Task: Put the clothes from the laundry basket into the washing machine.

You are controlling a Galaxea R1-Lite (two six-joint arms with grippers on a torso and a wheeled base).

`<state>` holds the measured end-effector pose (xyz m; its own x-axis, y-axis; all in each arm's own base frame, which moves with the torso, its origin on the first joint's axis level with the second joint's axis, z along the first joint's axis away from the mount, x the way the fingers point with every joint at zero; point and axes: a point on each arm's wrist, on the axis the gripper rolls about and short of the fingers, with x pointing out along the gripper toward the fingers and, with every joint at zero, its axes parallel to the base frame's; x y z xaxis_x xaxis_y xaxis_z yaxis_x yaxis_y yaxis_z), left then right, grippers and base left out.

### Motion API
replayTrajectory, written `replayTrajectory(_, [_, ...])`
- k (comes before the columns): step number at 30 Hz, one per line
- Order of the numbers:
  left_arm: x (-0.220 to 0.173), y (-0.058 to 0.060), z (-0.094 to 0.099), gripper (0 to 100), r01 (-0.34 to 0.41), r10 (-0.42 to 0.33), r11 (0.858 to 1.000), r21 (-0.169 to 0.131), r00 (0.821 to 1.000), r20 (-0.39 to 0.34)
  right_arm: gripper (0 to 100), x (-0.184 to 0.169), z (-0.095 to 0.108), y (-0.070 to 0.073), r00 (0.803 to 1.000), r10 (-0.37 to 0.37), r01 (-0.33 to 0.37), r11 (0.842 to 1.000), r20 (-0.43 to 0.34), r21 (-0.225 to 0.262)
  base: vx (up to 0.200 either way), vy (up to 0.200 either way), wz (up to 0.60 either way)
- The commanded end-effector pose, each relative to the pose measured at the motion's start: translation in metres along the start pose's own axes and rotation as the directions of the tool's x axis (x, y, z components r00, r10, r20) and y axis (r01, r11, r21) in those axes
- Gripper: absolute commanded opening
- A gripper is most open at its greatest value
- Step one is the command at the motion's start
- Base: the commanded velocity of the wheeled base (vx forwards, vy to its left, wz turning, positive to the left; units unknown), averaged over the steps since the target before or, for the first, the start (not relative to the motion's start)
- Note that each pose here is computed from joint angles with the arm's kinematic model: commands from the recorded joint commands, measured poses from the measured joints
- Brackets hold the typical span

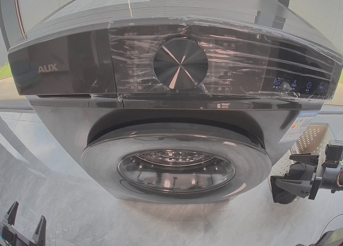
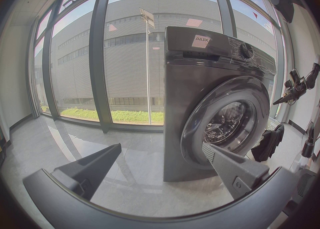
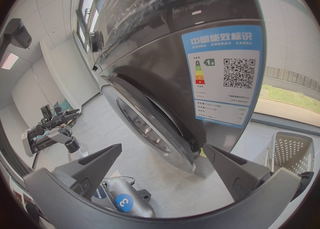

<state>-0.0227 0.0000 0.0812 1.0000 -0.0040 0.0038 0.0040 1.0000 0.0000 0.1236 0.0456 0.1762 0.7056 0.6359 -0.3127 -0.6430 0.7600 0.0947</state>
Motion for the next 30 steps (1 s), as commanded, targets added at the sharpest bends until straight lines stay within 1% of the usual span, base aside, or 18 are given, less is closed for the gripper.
replayTrajectory(1, [0.000,0.000,-0.005,100,-0.001,0.001,1.000,0.000,1.000,0.002,100,0.013,0.002,-0.005,0.999,0.007,-0.007,1.000,-0.040,0.016,0.000,0.000,0.00])
replayTrajectory(4, [0.000,0.000,-0.005,100,0.001,-0.001,1.000,0.000,1.000,0.002,100,0.019,0.002,-0.007,0.998,0.008,-0.007,1.000,-0.059,0.025,0.000,0.000,0.00])
replayTrajectory(7, [0.000,0.000,-0.005,100,0.001,-0.001,1.000,0.000,1.000,0.002,100,0.020,0.002,-0.007,0.998,0.010,-0.009,1.000,-0.060,0.025,0.000,0.000,0.00])
replayTrajectory(11, [0.000,0.000,-0.005,100,0.001,-0.001,1.000,0.000,1.000,0.002,100,0.032,0.004,-0.006,0.995,0.047,-0.045,0.999,-0.089,0.029,0.000,0.000,0.00])
replayTrajectory(17, [0.000,0.000,-0.005,100,0.001,-0.001,1.000,0.000,1.000,0.002,100,0.044,0.004,-0.006,0.990,0.071,-0.068,0.997,-0.121,0.035,0.000,0.000,0.00])
replayTrajectory(21, [0.000,0.000,-0.005,100,0.001,-0.001,1.000,0.000,1.000,0.002,100,0.047,0.003,-0.003,0.987,0.094,-0.090,0.995,-0.132,0.034,0.000,0.000,0.00])
replayTrajectory(25, [0.000,0.000,-0.005,100,0.002,-0.002,1.000,0.000,1.000,0.002,100,0.048,0.002,0.002,0.983,0.121,-0.116,0.992,-0.139,0.047,0.000,0.000,0.00])
replayTrajectory(30, [0.000,0.000,-0.005,100,0.002,-0.002,1.000,0.000,1.000,0.002,100,0.044,-0.006,0.005,0.978,0.135,-0.128,0.990,-0.157,0.055,0.000,0.000,0.00])
